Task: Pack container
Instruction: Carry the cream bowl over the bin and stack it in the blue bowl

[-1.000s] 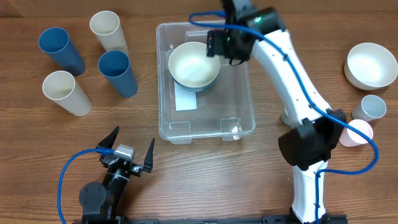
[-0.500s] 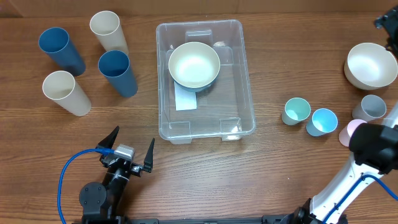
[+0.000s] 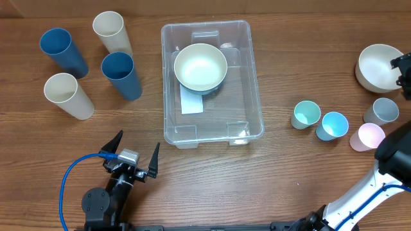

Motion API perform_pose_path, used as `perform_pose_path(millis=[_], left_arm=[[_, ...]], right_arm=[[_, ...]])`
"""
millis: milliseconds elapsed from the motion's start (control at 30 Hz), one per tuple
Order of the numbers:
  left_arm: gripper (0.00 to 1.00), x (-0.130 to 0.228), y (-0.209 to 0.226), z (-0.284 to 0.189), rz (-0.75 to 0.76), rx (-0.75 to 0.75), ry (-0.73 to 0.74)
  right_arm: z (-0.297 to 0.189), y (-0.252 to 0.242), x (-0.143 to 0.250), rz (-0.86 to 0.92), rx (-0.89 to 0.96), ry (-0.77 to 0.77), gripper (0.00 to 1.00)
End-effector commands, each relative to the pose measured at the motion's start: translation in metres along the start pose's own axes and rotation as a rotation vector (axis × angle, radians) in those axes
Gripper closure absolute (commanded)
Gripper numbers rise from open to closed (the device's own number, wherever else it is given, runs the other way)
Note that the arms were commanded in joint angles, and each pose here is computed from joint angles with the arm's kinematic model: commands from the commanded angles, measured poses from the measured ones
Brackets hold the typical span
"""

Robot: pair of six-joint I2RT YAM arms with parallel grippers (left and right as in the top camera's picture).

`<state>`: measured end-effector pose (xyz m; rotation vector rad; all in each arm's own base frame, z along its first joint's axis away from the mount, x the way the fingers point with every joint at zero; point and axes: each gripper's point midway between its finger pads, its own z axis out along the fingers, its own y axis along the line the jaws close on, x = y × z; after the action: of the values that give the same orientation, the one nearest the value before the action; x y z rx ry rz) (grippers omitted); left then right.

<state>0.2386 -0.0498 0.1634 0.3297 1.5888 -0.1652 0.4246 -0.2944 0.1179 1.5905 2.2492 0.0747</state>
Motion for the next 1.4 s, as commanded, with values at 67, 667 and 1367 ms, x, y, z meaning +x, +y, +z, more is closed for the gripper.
perform_pose_path(millis=[67, 667, 1367], left_arm=[[0.00, 0.000, -0.001, 0.000, 0.010, 0.006, -0.006], [0.00, 0.000, -0.001, 0.000, 0.010, 0.006, -0.006], [0.00, 0.000, -0.001, 0.000, 0.010, 0.005, -0.006]], right_arm=[[0.034, -0.009, 0.001, 0.031, 0.040, 0.008, 0.22], [0.067, -0.017, 0.000, 0.030, 0.075, 0.003, 0.96], [-0.205, 0.232, 0.192, -0.640, -0.521, 0.030, 0.96]])
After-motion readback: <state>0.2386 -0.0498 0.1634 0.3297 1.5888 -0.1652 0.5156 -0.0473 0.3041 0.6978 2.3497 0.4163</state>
